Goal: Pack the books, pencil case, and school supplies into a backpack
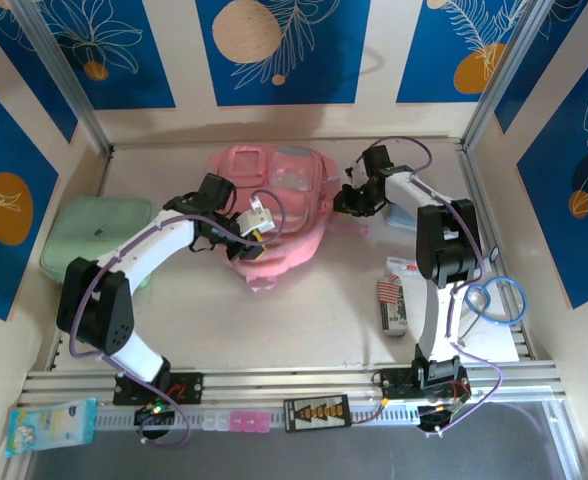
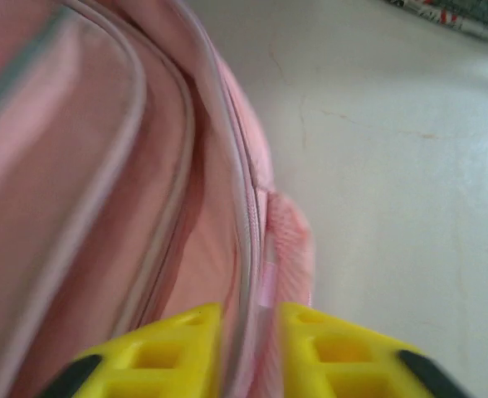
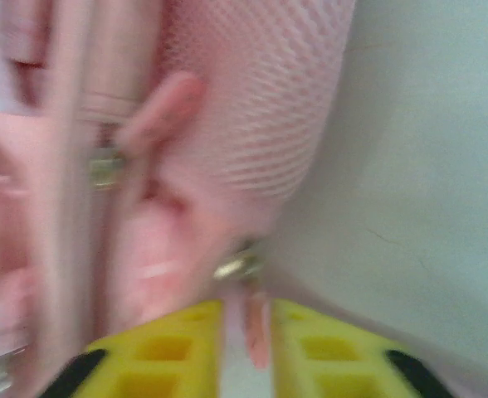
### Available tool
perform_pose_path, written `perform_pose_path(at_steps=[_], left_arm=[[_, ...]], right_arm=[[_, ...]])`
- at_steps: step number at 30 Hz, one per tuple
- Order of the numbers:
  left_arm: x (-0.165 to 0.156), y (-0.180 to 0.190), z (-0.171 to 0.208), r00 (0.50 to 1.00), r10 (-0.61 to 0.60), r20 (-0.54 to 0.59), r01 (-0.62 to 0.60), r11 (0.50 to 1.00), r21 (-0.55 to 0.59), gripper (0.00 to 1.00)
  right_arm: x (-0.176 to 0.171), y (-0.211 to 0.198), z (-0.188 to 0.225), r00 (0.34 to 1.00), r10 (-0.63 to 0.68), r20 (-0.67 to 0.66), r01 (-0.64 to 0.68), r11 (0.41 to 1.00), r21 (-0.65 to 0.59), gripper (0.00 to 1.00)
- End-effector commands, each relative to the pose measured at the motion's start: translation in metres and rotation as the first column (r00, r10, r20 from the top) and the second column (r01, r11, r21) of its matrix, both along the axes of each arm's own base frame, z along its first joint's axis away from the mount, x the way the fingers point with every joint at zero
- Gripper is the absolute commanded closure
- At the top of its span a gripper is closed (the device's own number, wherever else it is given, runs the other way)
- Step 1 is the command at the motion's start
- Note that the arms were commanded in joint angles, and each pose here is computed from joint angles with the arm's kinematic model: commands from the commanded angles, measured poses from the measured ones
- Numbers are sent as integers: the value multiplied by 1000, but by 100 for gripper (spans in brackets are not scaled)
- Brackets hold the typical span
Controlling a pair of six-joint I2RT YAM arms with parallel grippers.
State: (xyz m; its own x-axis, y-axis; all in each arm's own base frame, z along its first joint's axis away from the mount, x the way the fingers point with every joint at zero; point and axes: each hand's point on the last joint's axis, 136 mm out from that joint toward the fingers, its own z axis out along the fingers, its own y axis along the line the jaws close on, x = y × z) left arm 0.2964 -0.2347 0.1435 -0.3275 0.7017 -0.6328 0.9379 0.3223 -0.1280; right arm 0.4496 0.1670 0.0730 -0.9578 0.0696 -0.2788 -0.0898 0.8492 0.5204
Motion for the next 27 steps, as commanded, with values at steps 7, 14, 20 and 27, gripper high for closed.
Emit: perform_pose_path(at_steps=[7,14,20,27], left_arm=[[5,4,47,989,113,99,-107,992,-64,32],[37,4,30,971,136,195,-156,983,94,22],[65,-8,3,969,84,232,-138,964,227,20],[71,-23,-32,972,-89,218,-1,925,380,33]], right_arm=[[-54,-15,78,980,-102,172,97,995,37,35],[-83,-23,92,961,-155,230,150,988,38,19],[-96,-33,92,949,-216,231,214,976,34,13],[-105,-38,88,946,-239,221,236,971,37,13]])
